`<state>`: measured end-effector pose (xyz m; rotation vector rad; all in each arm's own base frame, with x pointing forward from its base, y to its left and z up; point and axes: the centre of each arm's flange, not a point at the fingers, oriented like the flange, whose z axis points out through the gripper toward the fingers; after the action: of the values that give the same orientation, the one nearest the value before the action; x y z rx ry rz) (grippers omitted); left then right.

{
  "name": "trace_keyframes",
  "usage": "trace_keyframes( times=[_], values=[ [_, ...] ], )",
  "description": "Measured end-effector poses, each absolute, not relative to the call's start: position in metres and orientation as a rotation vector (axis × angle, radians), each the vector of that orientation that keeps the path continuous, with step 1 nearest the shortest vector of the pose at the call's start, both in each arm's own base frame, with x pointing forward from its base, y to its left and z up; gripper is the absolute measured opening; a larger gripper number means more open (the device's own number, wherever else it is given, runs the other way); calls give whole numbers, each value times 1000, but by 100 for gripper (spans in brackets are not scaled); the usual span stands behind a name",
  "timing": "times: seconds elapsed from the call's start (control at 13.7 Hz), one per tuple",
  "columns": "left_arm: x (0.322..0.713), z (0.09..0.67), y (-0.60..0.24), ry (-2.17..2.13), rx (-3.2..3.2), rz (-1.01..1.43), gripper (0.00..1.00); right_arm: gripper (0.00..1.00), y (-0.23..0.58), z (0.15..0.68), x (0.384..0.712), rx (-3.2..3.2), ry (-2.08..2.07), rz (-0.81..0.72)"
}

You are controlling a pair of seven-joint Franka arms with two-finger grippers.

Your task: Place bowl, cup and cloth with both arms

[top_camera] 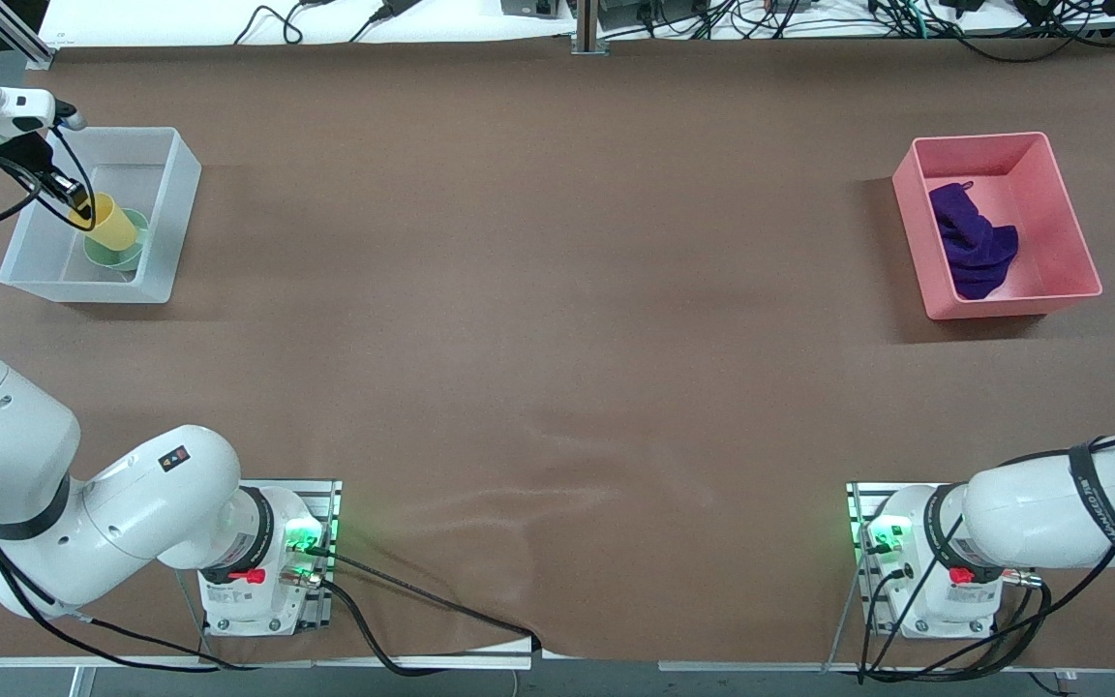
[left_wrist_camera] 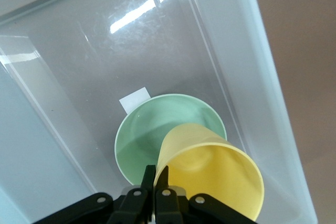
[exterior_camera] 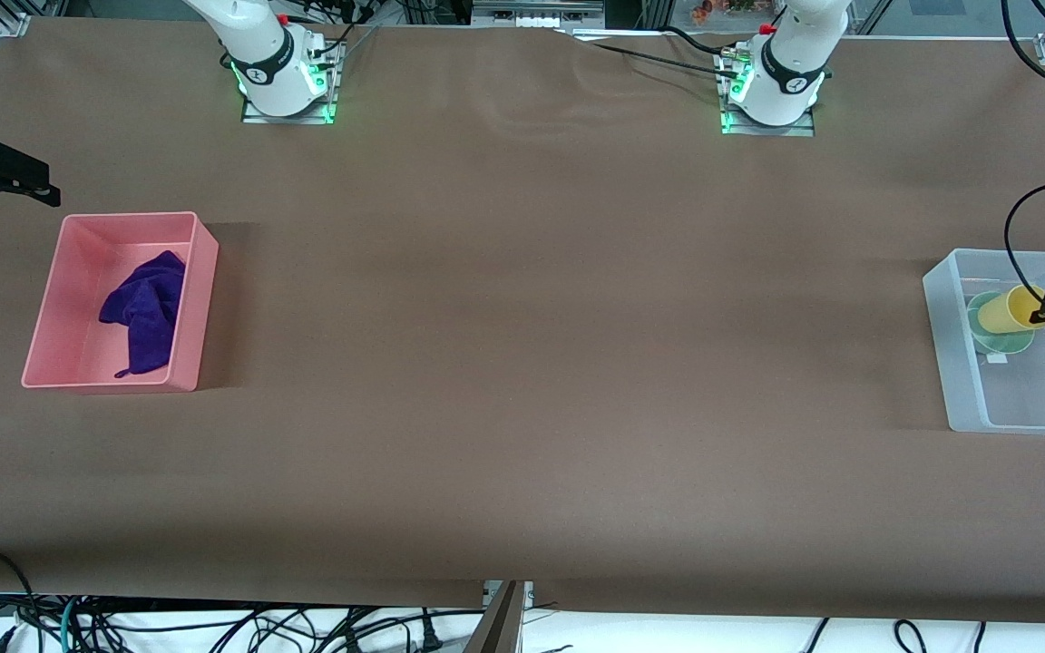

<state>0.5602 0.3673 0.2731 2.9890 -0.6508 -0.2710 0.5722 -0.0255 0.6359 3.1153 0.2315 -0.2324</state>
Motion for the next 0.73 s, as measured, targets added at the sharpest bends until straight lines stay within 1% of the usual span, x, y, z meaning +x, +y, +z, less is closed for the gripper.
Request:
trace_keyframes(
  times=[0.07, 0.15, 0.29, 0.36, 0.44, 0.51, 0.66, 0.73],
  values=[
    [558, 272, 370, -646, 2988, -272, 9, 100, -24, 635, 573, 3115, 234, -235],
    [558, 272, 371, -647, 2988, -270, 17, 100, -23, 634, 573, 3115, 240, -238],
    [563, 283, 366, -668, 2986, -258, 39, 100, -20, 633, 574, 3114, 246, -240],
    [570, 299, 355, -693, 2978, -250, 51, 100, -20, 633, 574, 3114, 246, -239],
    [580, 323, 337, -719, 2973, -234, 62, 100, -21, 633, 574, 3114, 246, -239],
    [589, 354, 313, -731, 2974, -221, 71, 100, -21, 632, 575, 3114, 246, -239],
    [602, 418, 252, -718, 2995, -199, 93, 100, -21, 631, 575, 3114, 246, -242],
    [606, 446, 218, -700, 3005, -198, 100, 100, -21, 630, 576, 3114, 246, -244]
  ],
)
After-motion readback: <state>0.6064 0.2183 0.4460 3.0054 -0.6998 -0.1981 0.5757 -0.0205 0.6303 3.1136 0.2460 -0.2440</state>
